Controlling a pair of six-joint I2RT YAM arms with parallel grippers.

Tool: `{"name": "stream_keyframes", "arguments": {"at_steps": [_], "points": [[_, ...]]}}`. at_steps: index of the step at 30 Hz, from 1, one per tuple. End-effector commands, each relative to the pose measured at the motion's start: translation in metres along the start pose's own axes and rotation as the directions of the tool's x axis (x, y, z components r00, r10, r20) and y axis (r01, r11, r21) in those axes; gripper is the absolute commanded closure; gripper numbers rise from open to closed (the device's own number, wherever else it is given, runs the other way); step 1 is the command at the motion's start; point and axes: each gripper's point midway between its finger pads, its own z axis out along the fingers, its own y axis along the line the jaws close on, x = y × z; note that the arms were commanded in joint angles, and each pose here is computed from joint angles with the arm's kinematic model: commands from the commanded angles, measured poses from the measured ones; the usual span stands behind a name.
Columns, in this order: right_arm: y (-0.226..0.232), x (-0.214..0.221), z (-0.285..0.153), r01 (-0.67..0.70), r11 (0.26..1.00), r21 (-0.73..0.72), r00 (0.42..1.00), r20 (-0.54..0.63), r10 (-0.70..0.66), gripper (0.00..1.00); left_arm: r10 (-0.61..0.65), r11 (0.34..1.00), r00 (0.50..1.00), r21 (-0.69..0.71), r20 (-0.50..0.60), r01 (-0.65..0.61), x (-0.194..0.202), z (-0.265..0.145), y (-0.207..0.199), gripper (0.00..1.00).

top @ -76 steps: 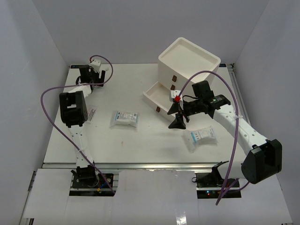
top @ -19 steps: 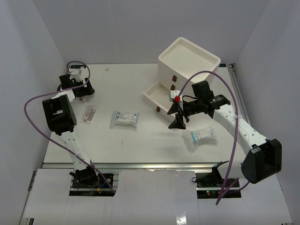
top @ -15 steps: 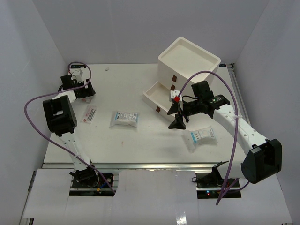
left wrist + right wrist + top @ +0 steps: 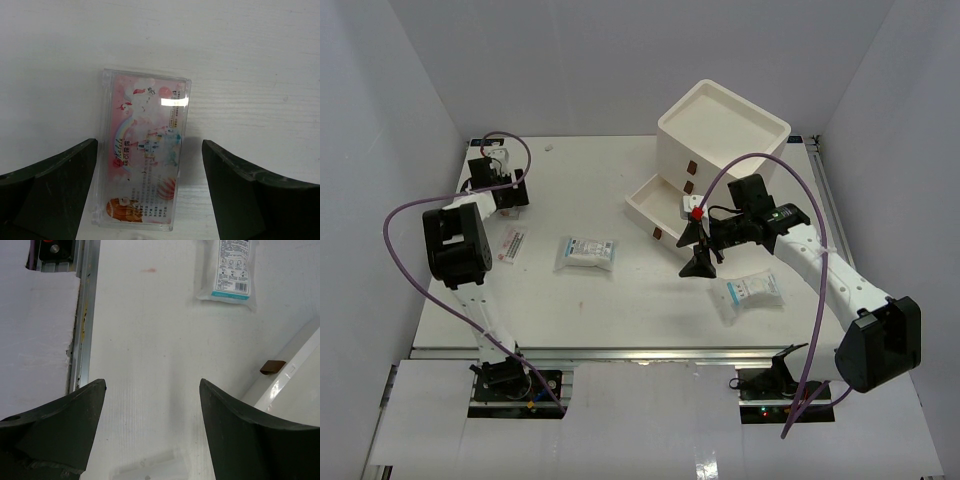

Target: Organize the makeup

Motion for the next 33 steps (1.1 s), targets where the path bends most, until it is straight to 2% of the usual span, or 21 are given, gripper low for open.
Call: {"name": "stream_keyframes", "arguments": {"at_steps": [1,6,8,10,14,17,22,24,25,28,33], "points": [[0.005,-0.013,-0.003,0.040,0.999,-0.004,0.998,0.038,-0.040,0.18,0.002,0.993,0.992,-0.118,-0.125,-0.017,0.037,-0.006,0.006,0.13],[0.006,-0.013,-0.003,0.040,0.999,-0.003,0.998,0.038,-0.040,0.18,0.022,0.989,0.991,-0.143,-0.132,-0.041,0.038,-0.005,0.002,0.36],[0.005,-0.014,-0.004,0.043,0.999,0.002,0.998,0.039,-0.043,0.18,0.013,0.989,0.992,-0.146,-0.124,-0.031,0.035,-0.006,0.000,0.52],[0.005,-0.014,-0.004,0.044,0.999,0.004,0.998,0.039,-0.044,0.18,0.002,0.991,0.994,-0.131,-0.109,-0.016,0.028,-0.009,-0.004,0.61],[0.005,-0.014,-0.005,0.043,0.999,0.012,0.998,0.036,-0.044,0.18,-0.073,0.997,0.997,0.036,-0.032,0.074,-0.004,-0.023,-0.039,0.77],[0.003,-0.014,-0.005,0.042,0.999,0.025,0.999,0.033,-0.042,0.18,-0.146,0.972,0.988,0.195,0.051,0.134,-0.043,-0.048,-0.073,0.86],[-0.003,-0.013,-0.007,0.040,0.998,0.057,0.999,0.025,-0.041,0.18,-0.290,0.879,0.949,0.427,0.124,0.213,-0.085,-0.102,-0.132,0.90],[-0.008,-0.010,-0.009,0.036,0.996,0.084,0.999,0.012,-0.037,0.18,-0.374,0.793,0.925,0.542,0.072,0.278,-0.085,-0.121,-0.160,0.90],[-0.011,-0.012,-0.010,0.042,0.994,0.101,0.999,0.013,-0.043,0.18,-0.387,0.755,0.918,0.600,0.083,0.264,-0.092,-0.135,-0.177,0.91],[-0.018,-0.009,-0.015,0.021,0.989,0.144,1.000,0.007,-0.022,0.18,-0.425,0.629,0.905,0.712,-0.021,0.312,-0.080,-0.160,-0.230,0.90],[-0.026,-0.010,-0.026,0.016,0.979,0.201,1.000,0.017,-0.020,0.18,-0.435,0.497,0.893,0.795,-0.118,0.348,-0.065,-0.191,-0.304,0.87]]}}
